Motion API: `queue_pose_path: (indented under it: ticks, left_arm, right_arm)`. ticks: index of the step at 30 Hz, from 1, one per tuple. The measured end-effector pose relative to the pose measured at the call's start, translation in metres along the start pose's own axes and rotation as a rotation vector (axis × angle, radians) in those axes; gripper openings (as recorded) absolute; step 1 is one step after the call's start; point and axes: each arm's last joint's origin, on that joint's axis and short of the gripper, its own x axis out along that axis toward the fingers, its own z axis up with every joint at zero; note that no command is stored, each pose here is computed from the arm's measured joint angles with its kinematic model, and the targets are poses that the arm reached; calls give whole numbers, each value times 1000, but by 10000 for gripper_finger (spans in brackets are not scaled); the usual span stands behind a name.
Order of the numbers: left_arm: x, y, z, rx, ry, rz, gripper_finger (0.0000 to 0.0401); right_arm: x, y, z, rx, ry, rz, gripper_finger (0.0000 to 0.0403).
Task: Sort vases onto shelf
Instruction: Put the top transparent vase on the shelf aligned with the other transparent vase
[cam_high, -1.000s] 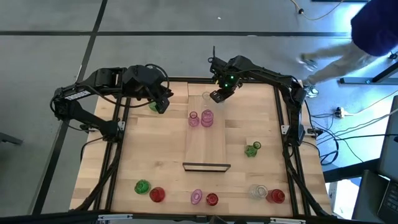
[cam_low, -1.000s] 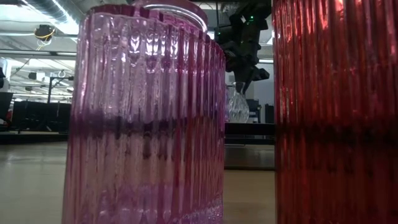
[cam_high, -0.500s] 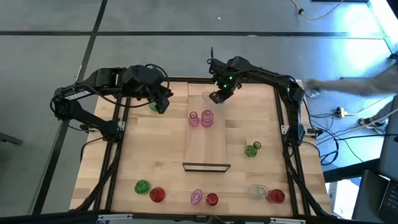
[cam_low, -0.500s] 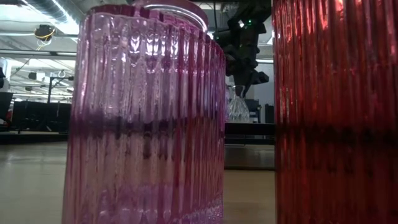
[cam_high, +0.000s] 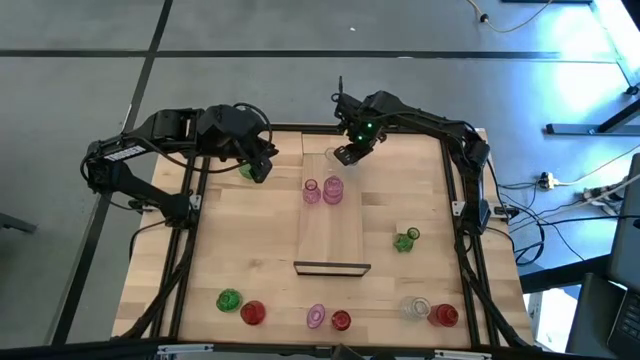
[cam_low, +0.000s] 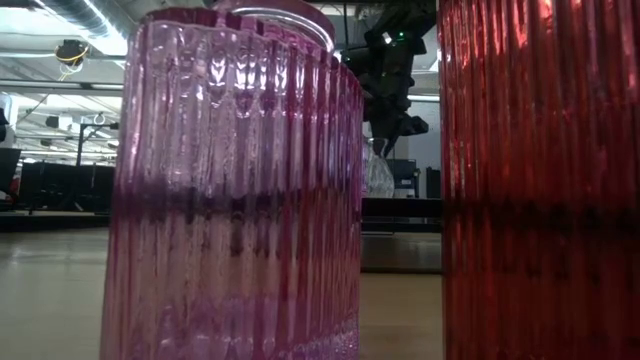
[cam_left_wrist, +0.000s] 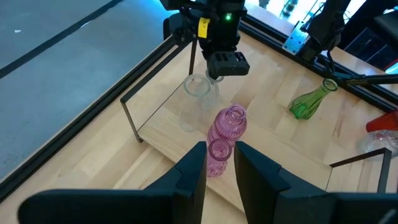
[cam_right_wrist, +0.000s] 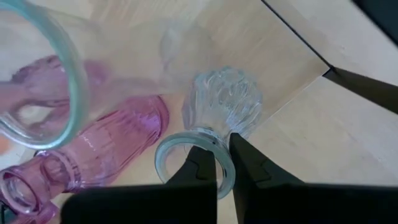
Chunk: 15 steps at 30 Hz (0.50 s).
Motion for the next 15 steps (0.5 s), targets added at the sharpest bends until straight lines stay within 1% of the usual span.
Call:
queue_pose_path:
  ticks: [3, 10, 15]
  left_arm:
    - [0, 0, 0, 0, 0, 0, 76]
    - [0, 0, 0, -2, 0, 0, 76]
    - [0, 0, 0, -2, 0, 0, 76]
  right_arm:
    - [0, 0, 0, 2, -7, -15, 18]
    - [1, -3, -3, 8, 27, -39, 78]
    - [1, -3, -4, 6, 44, -42, 95]
